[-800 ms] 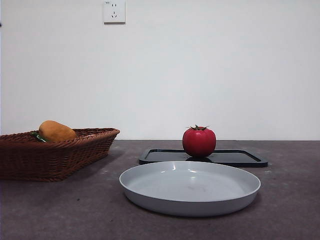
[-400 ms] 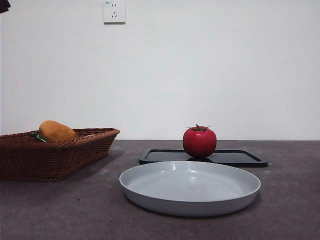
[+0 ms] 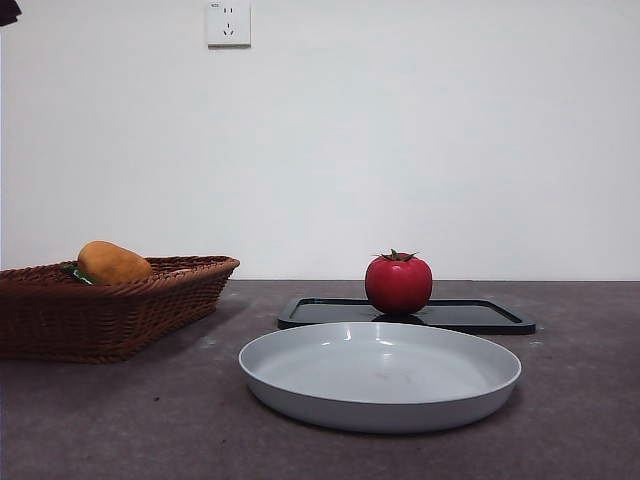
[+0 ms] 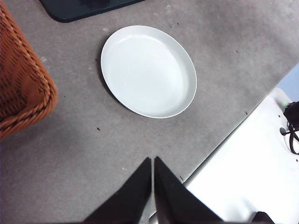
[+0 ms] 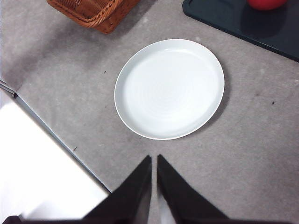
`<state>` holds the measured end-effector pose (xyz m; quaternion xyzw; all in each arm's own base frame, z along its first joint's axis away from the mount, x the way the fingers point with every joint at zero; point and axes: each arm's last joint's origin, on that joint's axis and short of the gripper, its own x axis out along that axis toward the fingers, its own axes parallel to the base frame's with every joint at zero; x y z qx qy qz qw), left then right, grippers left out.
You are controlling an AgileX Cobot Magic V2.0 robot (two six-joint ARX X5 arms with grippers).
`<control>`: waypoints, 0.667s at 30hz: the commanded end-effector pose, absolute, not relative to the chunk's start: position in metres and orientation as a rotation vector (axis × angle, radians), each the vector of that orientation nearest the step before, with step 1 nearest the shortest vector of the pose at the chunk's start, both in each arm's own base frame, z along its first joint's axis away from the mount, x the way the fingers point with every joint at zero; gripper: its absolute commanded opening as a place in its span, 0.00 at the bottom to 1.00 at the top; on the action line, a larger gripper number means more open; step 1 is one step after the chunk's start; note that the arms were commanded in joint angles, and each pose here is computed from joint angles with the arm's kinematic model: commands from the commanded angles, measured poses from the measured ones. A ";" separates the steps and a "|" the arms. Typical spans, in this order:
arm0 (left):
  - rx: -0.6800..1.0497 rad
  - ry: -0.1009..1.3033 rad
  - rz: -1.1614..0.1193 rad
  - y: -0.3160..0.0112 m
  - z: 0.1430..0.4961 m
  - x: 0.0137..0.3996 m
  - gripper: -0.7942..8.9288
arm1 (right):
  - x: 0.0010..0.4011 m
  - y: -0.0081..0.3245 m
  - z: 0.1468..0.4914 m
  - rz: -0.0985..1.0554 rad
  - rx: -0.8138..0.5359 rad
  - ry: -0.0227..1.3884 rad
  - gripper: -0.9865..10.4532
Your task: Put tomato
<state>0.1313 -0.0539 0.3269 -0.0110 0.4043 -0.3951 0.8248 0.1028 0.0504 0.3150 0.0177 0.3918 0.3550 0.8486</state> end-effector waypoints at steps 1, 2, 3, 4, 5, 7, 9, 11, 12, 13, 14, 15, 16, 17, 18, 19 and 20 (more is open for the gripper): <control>-0.006 0.828 -0.856 -0.055 0.332 0.132 0.09 | 0.103 0.051 0.317 0.756 0.037 0.813 0.09; -0.006 0.828 -0.856 -0.055 0.332 0.132 0.09 | 0.103 0.051 0.317 0.755 0.037 0.813 0.09; -0.006 0.827 -0.856 -0.055 0.332 0.133 0.09 | 0.103 0.051 0.317 0.756 0.037 0.813 0.09; -0.005 0.822 -0.856 -0.055 0.333 0.132 0.09 | 0.103 0.051 0.317 0.756 0.037 0.814 0.09; 0.005 0.811 -0.860 -0.055 0.334 0.131 0.09 | 0.103 0.051 0.317 0.756 0.037 0.813 0.09; 0.120 0.706 -0.864 -0.051 0.339 0.128 0.09 | 0.103 0.051 0.317 0.755 0.037 0.813 0.09; 0.196 0.528 -0.846 -0.047 0.347 0.127 0.09 | 0.103 0.051 0.317 0.756 0.037 0.813 0.09; 0.229 0.347 -0.774 -0.040 0.354 0.126 0.09 | 0.103 0.051 0.317 0.756 0.037 0.813 0.09; 0.243 0.249 -0.735 -0.036 0.357 0.125 0.09 | 0.103 0.051 0.317 0.755 0.037 0.813 0.09; 0.257 0.162 -0.695 -0.033 0.357 0.123 0.09 | 0.103 0.051 0.317 0.755 0.037 0.813 0.09; 0.271 0.095 -0.659 -0.029 0.356 0.121 0.09 | 0.103 0.051 0.317 0.756 0.037 0.813 0.09; 0.285 0.032 -0.608 -0.026 0.353 0.120 0.09 | 0.103 0.051 0.317 0.756 0.037 0.813 0.09; 0.297 -0.020 -0.537 -0.022 0.348 0.118 0.09 | 0.103 0.051 0.317 0.756 0.037 0.813 0.09; 0.300 -0.048 -0.477 -0.019 0.343 0.116 0.09 | 0.103 0.051 0.317 0.756 0.037 0.813 0.09; 0.299 -0.072 -0.405 -0.016 0.336 0.115 0.09 | 0.103 0.051 0.318 0.756 0.037 0.812 0.09; 0.292 -0.087 -0.343 -0.013 0.327 0.113 0.09 | 0.104 0.051 0.318 0.756 0.037 0.811 0.09; 0.286 -0.092 -0.299 -0.010 0.319 0.112 0.09 | 0.104 0.051 0.318 0.756 0.037 0.810 0.09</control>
